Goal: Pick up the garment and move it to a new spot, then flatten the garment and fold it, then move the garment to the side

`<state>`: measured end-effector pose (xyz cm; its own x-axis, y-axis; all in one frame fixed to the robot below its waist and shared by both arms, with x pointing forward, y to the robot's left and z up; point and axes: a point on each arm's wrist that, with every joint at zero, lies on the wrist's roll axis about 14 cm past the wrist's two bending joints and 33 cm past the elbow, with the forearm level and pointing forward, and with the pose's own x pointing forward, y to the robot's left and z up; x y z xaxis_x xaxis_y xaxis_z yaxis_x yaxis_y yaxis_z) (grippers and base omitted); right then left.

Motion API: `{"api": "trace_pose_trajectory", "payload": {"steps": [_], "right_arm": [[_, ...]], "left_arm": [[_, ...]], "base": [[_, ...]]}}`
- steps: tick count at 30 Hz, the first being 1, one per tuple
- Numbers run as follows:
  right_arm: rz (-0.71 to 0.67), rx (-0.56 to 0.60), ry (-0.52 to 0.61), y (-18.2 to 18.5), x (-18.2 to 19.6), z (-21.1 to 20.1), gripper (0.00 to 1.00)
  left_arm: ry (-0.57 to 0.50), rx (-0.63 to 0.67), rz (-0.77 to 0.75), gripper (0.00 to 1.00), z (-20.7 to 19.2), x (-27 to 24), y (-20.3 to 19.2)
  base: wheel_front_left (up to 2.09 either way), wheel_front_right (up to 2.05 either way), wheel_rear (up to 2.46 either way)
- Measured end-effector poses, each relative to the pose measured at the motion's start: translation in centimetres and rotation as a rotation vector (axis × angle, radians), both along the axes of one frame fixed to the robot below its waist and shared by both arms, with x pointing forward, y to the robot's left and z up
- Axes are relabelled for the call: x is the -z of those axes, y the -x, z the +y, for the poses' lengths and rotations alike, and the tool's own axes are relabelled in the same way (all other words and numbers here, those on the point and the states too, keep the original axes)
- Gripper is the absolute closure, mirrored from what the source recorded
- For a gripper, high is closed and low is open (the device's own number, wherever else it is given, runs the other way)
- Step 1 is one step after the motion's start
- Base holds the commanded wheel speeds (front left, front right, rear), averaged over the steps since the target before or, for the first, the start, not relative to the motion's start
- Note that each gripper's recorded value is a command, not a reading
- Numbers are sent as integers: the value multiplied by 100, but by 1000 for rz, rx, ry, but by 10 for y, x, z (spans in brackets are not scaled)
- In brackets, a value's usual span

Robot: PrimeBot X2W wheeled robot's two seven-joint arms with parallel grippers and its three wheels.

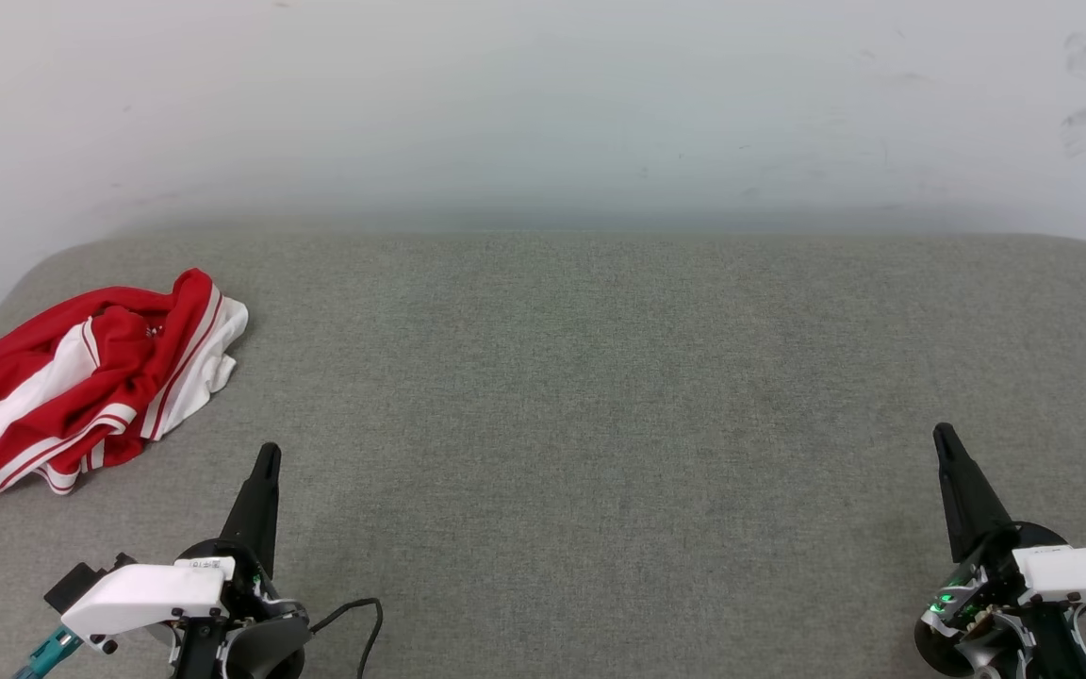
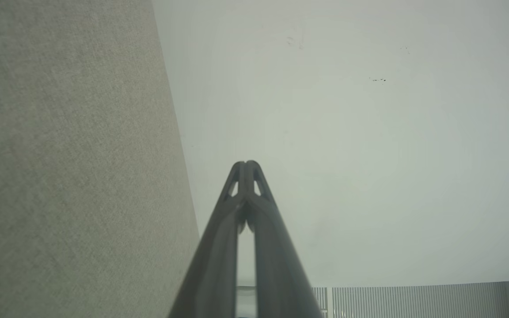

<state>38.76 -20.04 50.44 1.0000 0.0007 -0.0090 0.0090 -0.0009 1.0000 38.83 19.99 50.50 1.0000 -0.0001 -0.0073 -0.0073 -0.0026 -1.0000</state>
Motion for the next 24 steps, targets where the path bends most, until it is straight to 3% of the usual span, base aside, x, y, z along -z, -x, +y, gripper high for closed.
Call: {"api": "trace_pose_trajectory", "payload": {"steps": [24], "right_arm": [[0, 0, 0, 0, 0, 0, 100]], "left_arm": [[0, 0, 0, 100, 0, 0, 0]], "base": [[0, 0, 0]]}}
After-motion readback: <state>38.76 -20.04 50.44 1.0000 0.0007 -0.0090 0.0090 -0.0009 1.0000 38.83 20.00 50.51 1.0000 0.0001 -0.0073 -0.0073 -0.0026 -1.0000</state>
